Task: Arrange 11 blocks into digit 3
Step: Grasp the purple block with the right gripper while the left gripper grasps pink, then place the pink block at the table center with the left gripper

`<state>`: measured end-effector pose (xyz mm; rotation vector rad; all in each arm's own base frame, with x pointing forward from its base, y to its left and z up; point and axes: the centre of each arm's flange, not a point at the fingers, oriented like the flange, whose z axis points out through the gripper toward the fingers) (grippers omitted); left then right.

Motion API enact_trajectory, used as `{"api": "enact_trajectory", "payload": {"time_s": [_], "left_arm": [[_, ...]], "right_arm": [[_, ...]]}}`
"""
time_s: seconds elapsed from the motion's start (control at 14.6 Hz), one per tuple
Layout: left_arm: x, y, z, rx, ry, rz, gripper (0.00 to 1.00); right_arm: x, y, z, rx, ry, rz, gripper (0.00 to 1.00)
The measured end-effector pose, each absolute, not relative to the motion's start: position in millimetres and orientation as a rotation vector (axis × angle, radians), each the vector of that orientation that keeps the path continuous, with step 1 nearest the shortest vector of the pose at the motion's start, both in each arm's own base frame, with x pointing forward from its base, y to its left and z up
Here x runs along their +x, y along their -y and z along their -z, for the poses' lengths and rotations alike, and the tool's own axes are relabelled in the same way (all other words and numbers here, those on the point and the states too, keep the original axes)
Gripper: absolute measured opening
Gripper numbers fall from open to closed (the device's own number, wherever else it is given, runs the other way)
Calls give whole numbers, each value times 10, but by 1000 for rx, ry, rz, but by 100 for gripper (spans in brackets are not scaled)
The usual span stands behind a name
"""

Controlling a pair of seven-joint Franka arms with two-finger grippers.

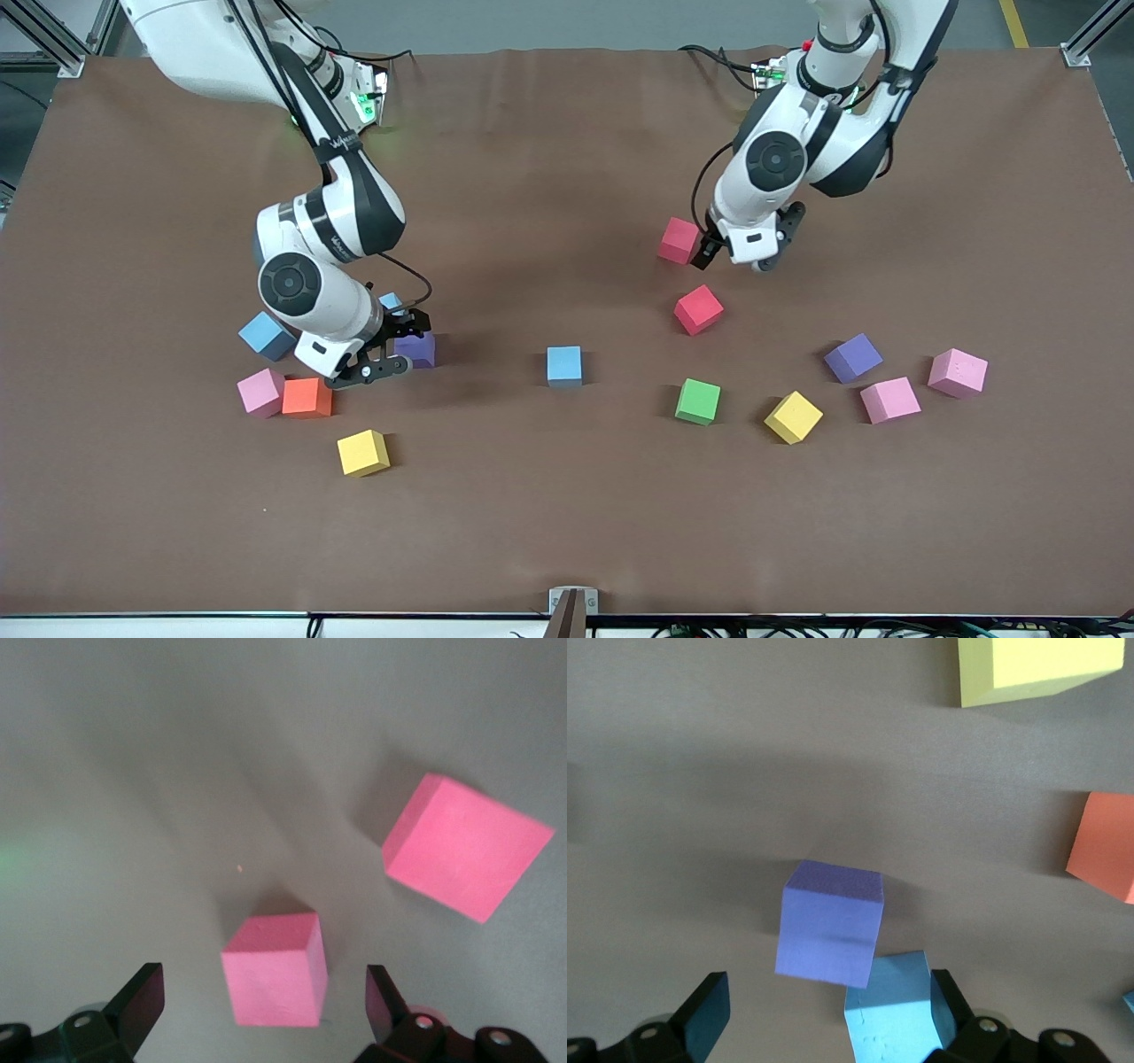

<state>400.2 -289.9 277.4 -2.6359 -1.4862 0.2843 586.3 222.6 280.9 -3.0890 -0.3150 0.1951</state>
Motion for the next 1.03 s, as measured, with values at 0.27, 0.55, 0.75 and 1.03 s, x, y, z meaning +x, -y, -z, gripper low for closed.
{"api": "enact_trajectory", "payload": {"time_s": [0.27, 0.55, 0.75, 1.03], "left_arm": [[3845, 3012, -2467, -2613, 1557, -299, 100], [3713, 3091, -2162, -2577, 1586, -348, 100], [3694, 3127, -2006, -2575, 1611, -372, 100], [3609, 3197, -1838, -2601, 1536, -372, 81]], "right_arm": [[5836, -2353, -2541, -3101, 213, -192, 100], [5741, -2405, -2286, -3101, 204, -173, 100], [5713, -2365, -2226, -3105, 197, -182, 100], [5714, -2325, -2204, -3109, 189, -187, 100]]}}
